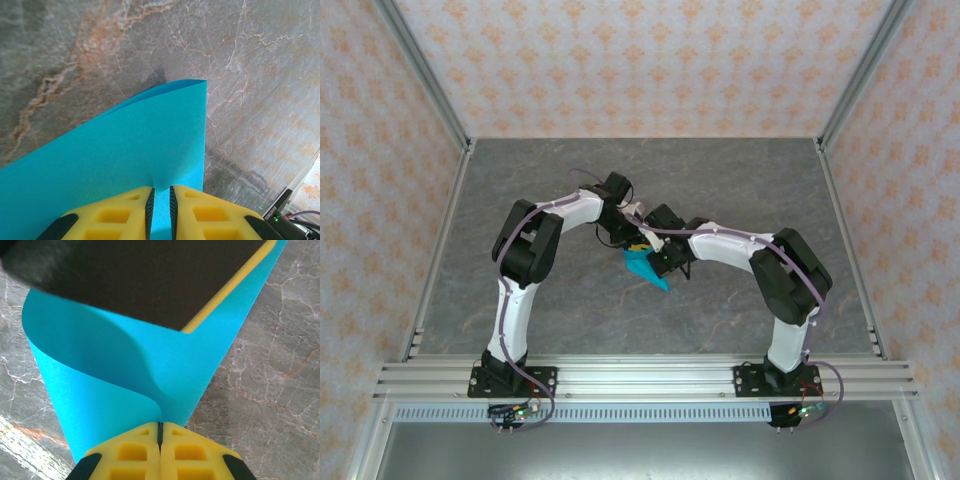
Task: Fold a paper plane with a square sheet of paper (fold left side to right side)
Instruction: Third fold the triangle at the center of the table.
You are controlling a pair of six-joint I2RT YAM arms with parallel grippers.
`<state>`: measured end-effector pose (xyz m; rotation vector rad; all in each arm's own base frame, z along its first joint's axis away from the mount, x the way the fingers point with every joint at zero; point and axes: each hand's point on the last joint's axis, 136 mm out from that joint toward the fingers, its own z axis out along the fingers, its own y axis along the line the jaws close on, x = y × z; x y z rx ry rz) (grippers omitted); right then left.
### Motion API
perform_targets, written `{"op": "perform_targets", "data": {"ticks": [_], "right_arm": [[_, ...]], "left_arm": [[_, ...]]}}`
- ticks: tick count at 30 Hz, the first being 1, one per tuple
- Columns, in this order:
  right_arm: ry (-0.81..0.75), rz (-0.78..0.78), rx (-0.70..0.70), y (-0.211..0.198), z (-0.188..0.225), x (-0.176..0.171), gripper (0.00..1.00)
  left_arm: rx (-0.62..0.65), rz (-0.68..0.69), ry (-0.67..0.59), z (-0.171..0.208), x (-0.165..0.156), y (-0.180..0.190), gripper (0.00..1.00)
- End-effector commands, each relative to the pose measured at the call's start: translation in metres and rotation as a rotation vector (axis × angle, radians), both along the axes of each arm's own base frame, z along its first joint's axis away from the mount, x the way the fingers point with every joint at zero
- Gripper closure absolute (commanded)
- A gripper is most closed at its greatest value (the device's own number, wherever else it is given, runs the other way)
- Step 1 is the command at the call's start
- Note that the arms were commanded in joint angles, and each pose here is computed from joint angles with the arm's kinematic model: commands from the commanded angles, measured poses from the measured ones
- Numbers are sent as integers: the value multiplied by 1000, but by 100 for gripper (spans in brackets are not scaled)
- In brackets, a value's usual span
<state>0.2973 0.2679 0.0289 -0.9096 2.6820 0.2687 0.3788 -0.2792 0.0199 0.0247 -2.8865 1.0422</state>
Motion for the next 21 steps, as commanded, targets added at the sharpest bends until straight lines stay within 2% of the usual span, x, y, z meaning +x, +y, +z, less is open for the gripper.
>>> {"op": "perform_targets", "data": {"ticks": [1,16,21], "right_arm": [[22,-3,-20,-1,-10,0,100],[81,5,-65,-10,-29,-12,100],[31,3,-45,-7,-13,-5,100]], "left_arm": [[70,-13,67,-20,-21,10,80],[63,-15,57,-15,-19,8,80],[68,-14,62,-17,-19,8,80]]}}
